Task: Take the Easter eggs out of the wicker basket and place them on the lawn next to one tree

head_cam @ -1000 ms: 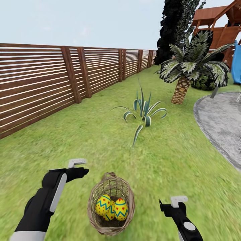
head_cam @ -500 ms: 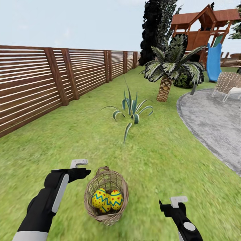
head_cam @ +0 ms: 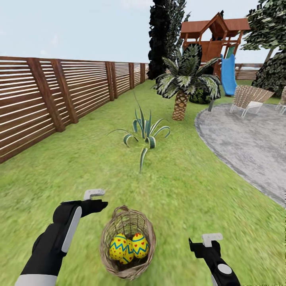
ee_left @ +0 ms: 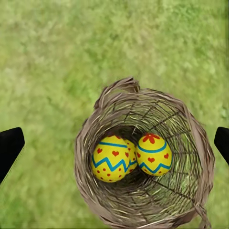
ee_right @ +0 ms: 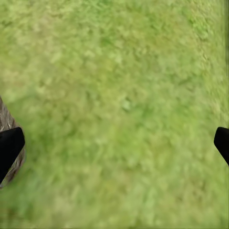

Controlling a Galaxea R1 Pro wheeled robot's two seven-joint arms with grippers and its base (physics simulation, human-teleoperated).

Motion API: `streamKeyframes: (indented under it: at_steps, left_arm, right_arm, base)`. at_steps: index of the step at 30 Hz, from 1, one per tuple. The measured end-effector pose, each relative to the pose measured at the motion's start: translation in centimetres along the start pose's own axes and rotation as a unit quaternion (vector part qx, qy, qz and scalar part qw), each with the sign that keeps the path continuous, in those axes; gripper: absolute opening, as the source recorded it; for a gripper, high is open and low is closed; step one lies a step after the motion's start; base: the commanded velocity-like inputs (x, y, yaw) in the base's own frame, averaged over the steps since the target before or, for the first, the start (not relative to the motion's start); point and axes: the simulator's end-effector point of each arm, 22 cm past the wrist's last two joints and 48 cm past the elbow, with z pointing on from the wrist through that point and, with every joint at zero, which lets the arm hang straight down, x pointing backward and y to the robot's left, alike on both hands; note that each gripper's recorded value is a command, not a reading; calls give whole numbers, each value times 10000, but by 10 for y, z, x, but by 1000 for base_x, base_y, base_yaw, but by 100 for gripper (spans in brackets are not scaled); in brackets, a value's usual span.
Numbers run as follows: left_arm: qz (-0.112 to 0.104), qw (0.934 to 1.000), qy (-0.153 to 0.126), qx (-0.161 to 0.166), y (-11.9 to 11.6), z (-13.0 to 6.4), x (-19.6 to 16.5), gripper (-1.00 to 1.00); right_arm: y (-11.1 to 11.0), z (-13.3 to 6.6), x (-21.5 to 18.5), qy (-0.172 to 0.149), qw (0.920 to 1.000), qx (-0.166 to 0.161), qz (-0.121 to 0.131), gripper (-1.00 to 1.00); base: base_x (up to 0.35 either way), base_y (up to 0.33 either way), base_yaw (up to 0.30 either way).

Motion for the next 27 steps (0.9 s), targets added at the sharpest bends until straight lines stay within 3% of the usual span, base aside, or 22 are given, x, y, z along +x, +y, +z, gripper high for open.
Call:
streamKeyframes:
  at_steps: [9, 15, 27]
  left_arm:
    - [37, 10000, -18, 5, -2, -1, -1, 100]
    - [309, 9995, 18, 100, -18, 0, 2, 100]
    - [352, 9993, 16, 141, -23, 0, 2, 100]
  right_arm:
    - [1, -1, -2, -16, 10000, -7, 0, 100]
    - [1, 0, -2, -18, 10000, -7, 0, 100]
    - [1, -1, -3, -26, 10000, -5, -3, 100]
  base:
    - [167, 261, -136]
    - [34, 34, -5]
    - [1, 28, -62]
